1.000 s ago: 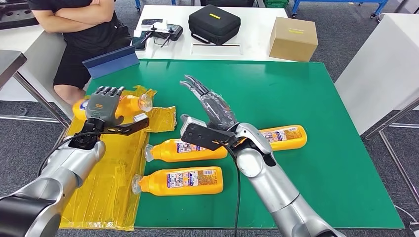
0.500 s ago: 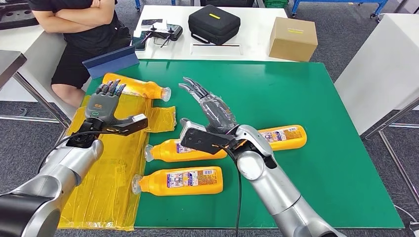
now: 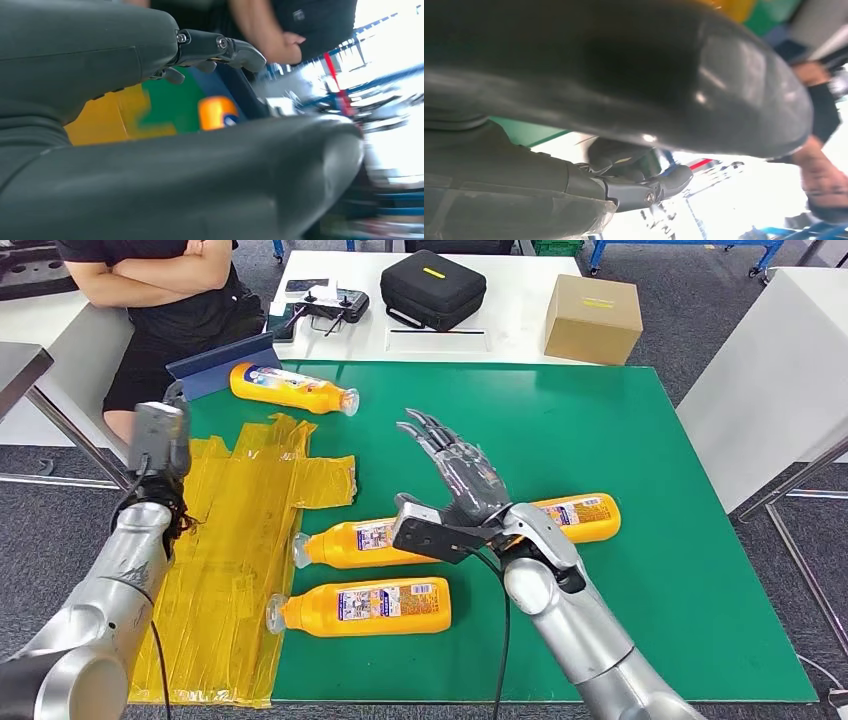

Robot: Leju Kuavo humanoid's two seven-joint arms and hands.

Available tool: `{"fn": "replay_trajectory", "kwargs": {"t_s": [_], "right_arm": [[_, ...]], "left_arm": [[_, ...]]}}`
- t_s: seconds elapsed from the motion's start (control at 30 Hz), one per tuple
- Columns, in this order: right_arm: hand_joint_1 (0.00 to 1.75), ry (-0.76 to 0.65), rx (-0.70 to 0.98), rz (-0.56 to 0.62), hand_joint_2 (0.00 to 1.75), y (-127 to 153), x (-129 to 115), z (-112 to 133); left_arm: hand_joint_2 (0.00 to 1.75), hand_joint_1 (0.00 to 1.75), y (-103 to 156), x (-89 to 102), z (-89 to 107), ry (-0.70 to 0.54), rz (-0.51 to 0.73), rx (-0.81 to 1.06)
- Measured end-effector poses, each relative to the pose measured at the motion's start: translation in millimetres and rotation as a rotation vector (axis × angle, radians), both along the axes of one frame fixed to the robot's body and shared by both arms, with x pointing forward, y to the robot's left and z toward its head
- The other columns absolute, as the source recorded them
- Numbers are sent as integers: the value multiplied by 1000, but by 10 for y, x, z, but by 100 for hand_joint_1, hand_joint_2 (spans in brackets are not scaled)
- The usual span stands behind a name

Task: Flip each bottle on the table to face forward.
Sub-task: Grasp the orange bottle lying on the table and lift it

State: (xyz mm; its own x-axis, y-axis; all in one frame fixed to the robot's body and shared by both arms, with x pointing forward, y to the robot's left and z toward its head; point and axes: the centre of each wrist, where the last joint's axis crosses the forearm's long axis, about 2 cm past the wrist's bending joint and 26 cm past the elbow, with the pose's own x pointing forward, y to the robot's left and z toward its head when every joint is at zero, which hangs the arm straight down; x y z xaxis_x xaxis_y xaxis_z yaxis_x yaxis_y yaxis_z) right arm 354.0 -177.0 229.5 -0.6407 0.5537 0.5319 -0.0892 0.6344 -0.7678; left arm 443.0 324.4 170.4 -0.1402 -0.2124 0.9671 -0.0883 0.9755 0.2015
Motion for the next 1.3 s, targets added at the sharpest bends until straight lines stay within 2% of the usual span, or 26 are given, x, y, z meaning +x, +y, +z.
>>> {"fn": "replay_trajectory", "kwargs": {"t_s": [0.1, 0.17, 0.3, 0.37, 0.53, 0.67, 0.97, 1.3], "right_arm": [[0, -4, -89, -102, 0, -268, -52, -131], [0, 1, -141, -167, 0, -452, -115, -233], [0, 44, -228, -305, 0, -844, -264, -459], [0, 66, -245, -350, 0, -1013, -324, -555], [0, 91, -259, -405, 0, -1216, -391, -647], [0, 97, -263, -424, 175, -1261, -401, -658], [0, 99, -304, -547, 175, -1454, -365, -639], [0, 81, -414, -583, 175, -1574, -278, -644]], "left_arm": [[0, 0, 144, -203, -92, -83, -8, -384], [0, 0, 233, -396, -190, -132, 18, -507], [0, 0, 344, -812, -386, -176, 54, -548], [0, 0, 369, -961, -448, -182, 62, -541], [0, 0, 392, -1106, -462, -201, 69, -527], [0, 0, 397, -1138, -442, -213, 74, -522], [0, 0, 394, -1180, -512, -211, 94, -510], [0, 0, 409, -1117, -563, -214, 94, -525]]}}
